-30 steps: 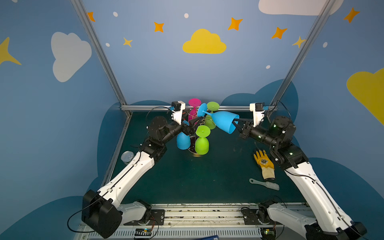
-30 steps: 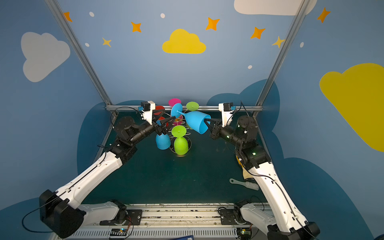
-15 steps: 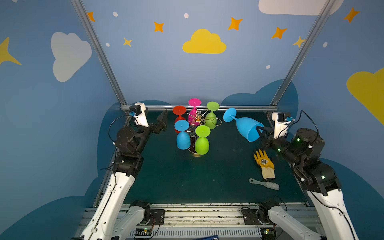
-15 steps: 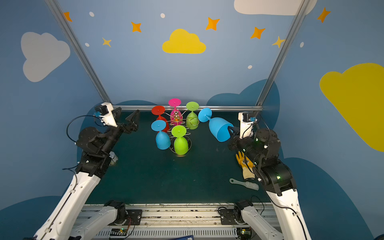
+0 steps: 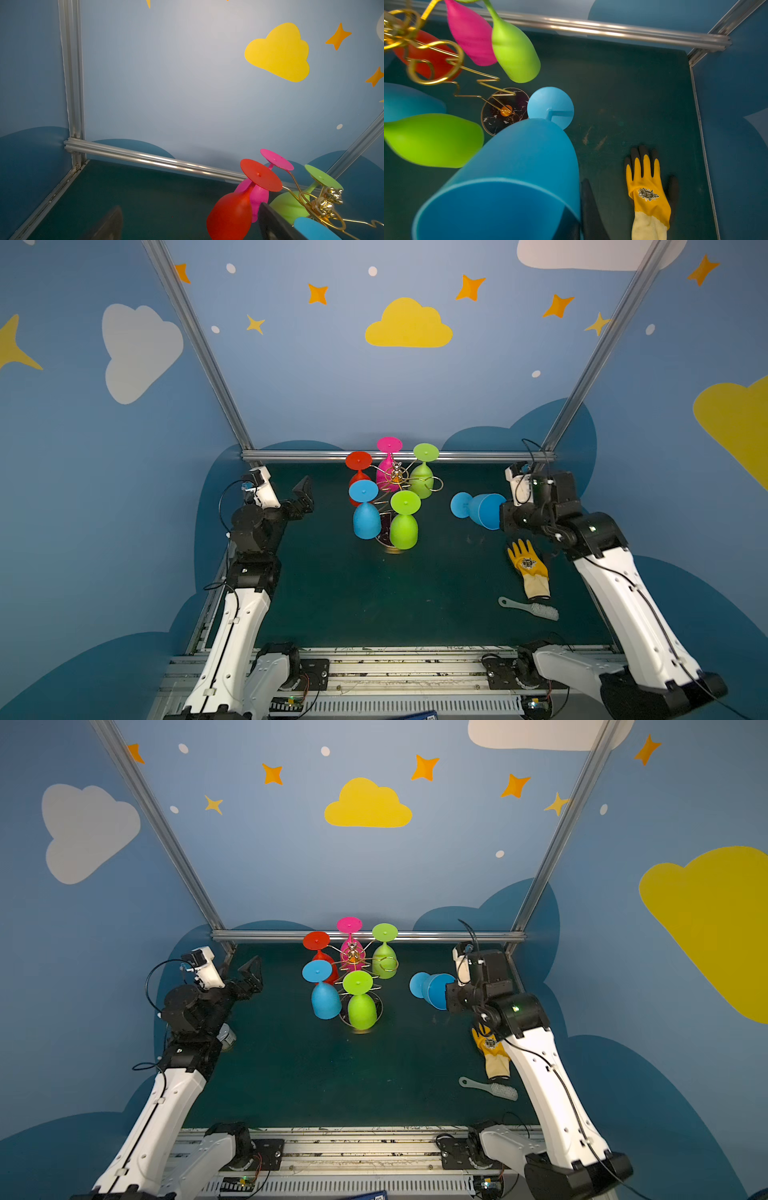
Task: Take the wine glass off the wine glass rack
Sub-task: 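Lower the blue glass foot-down onto the table with the right gripper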
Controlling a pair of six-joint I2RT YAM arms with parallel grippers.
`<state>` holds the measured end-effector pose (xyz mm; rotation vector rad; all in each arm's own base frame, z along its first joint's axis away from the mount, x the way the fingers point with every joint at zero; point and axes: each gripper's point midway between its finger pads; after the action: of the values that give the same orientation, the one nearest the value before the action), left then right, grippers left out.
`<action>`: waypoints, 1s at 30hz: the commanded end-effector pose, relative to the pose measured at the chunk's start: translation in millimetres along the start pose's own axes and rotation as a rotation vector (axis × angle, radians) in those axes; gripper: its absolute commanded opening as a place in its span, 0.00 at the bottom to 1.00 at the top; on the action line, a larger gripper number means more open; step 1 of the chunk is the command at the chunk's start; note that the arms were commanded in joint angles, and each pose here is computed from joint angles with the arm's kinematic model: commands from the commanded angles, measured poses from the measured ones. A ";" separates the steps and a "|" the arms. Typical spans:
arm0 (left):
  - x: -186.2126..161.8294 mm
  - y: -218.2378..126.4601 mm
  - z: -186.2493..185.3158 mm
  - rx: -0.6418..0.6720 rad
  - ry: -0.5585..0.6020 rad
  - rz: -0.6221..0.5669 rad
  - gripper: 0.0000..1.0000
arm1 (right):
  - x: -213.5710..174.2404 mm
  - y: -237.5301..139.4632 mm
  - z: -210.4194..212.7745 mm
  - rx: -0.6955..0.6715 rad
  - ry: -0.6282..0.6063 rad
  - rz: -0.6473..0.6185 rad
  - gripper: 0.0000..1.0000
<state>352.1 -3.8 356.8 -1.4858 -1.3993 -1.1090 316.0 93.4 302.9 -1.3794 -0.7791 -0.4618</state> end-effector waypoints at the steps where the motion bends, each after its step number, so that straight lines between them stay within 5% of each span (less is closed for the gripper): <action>1: 7.3 -7.4 2.5 0.008 -0.001 -0.029 1.00 | 9.5 18.3 -10.0 -0.057 -0.029 0.038 0.00; 30: 5.8 -18.6 16.2 0.075 0.020 -0.038 1.00 | 60.6 189.0 -23.9 -0.057 -0.061 0.274 0.00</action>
<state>337.2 10.7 356.7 -1.4224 -1.4413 -1.0808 496.3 109.5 218.9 -1.5278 -0.6363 -0.2606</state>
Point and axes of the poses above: each gripper's point midway between its finger pads, its own y axis out along the fingers, its own z axis along the line the jaws close on, x = y × z, and after that the axes turned 1 degree about y, right-handed
